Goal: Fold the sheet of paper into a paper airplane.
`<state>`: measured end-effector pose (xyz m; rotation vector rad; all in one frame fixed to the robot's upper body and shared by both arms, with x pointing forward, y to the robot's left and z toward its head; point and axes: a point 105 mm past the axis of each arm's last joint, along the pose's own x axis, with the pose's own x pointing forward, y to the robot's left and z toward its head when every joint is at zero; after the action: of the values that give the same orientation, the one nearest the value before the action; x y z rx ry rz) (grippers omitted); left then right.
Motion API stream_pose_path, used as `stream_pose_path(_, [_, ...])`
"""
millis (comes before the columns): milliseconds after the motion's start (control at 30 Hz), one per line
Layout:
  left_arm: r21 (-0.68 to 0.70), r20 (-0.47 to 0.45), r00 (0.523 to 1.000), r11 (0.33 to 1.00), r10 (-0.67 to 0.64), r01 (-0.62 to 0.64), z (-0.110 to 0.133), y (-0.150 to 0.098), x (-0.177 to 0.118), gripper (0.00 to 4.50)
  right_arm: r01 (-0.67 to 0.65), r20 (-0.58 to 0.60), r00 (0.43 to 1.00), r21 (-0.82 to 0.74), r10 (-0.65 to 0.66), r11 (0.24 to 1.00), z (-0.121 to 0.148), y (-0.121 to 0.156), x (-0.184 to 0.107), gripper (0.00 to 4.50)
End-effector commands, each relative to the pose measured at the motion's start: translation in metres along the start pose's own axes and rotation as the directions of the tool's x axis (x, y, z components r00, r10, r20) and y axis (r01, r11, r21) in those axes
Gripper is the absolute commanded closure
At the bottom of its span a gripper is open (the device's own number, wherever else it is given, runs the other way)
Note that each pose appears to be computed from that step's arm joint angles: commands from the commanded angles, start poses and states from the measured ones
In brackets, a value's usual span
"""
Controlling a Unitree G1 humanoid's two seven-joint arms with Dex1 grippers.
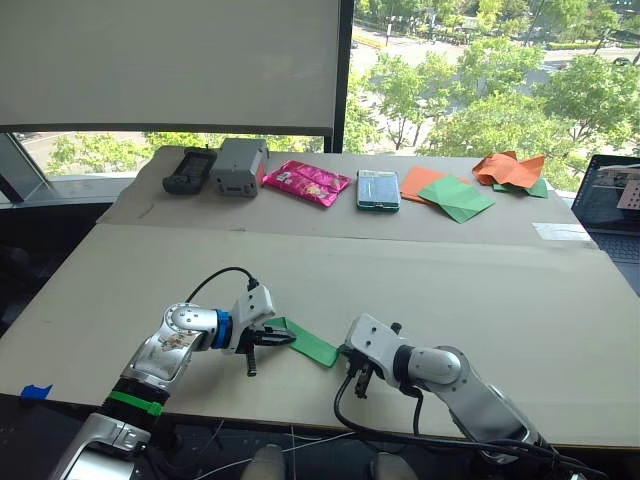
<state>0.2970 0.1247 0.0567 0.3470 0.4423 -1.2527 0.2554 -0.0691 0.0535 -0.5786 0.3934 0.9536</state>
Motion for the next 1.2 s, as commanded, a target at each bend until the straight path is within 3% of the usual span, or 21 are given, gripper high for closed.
stream_pose_path(33, [-0.019,-0.049,0.999,1.0,-0.019,0.018,-0.013,-0.005,0.005,4.5,0.02,-0.145,0.989,0.074,-0.009,0.997,-0.033,-0.002,-0.007,4.48])
stream_pose_path(267, [-0.015,-0.048,0.999,1.0,-0.019,0.018,-0.012,-0.004,0.005,4.5,0.076,0.126,0.988,0.118,-0.091,0.99,0.033,-0.027,-0.016,4.48])
stream_pose_path(467, [-0.014,-0.051,0.999,1.0,-0.017,0.016,-0.012,-0.004,0.003,4.5,-0.002,0.222,0.975,0.106,-0.022,0.994,0.057,-0.013,-0.005,4.48])
stream_pose_path(733, [-0.007,-0.036,0.999,1.0,-0.007,0.007,-0.006,-0.002,0.0,4.5,-0.074,0.071,0.995,0.137,0.065,0.988,0.02,0.009,0.022,4.48])
stream_pose_path(867, [0.002,0.026,1.0,1.0,-0.001,0.001,0.014,0.002,-0.003,4.5,-0.091,-0.024,0.995,0.147,0.096,0.985,-0.008,0.016,0.027,4.48])
stream_pose_path(1000, [0.014,0.054,0.999,1.0,-0.008,0.008,0.025,0.003,-0.002,4.5,-0.095,-0.053,0.993,0.152,0.104,0.984,-0.015,0.018,0.027,4.48])
stream_pose_path(1200, [0.023,0.029,0.999,0.999,-0.023,0.022,0.019,0.002,0.005,4.5,-0.085,-0.065,0.993,0.163,0.097,0.983,-0.016,0.017,0.027,4.48])
